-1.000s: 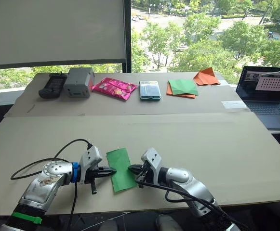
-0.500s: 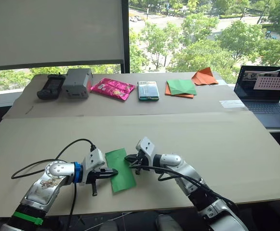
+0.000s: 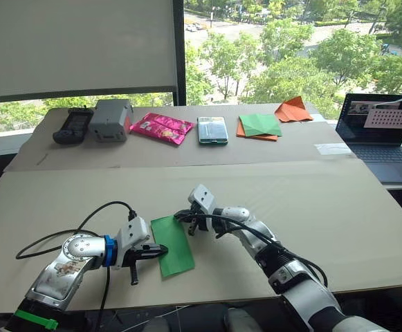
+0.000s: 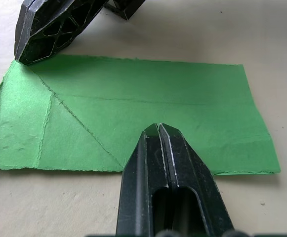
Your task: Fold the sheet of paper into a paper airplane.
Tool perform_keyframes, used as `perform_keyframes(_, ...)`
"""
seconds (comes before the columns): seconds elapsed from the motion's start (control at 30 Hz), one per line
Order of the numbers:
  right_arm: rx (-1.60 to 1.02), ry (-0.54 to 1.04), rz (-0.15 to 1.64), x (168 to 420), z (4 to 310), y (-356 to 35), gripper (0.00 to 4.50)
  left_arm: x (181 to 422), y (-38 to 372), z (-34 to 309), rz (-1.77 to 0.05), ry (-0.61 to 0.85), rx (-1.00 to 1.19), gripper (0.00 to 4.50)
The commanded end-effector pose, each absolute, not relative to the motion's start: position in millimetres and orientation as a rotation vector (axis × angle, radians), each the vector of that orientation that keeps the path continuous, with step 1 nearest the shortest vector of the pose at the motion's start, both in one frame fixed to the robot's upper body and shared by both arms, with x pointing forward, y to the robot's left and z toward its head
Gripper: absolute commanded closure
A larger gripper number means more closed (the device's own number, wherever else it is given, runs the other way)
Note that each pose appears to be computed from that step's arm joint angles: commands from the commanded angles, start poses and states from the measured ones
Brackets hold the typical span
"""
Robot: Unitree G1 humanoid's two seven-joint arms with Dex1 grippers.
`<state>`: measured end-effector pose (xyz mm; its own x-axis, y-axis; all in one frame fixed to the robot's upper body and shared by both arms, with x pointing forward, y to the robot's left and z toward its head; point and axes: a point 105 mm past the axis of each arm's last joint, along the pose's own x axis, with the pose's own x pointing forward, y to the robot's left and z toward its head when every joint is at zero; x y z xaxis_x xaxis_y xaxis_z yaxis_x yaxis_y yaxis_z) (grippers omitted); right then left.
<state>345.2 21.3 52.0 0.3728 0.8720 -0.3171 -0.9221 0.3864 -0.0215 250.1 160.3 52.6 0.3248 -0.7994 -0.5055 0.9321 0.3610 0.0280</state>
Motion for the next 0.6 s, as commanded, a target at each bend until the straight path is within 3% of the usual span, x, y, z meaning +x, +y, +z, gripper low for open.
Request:
perform_keyframes(0.03, -0.231, 0.354, 1.142, 343, 30, 14, 4.47, 248, 166, 46, -1.145, 0.491, 0.345, 4.50)
perform_keyframes(0.6, -0.208, 0.417, 1.195, 299, 12, -3, 4.47, 254, 166, 49, -1.138, 0.483, 0.340, 4.50)
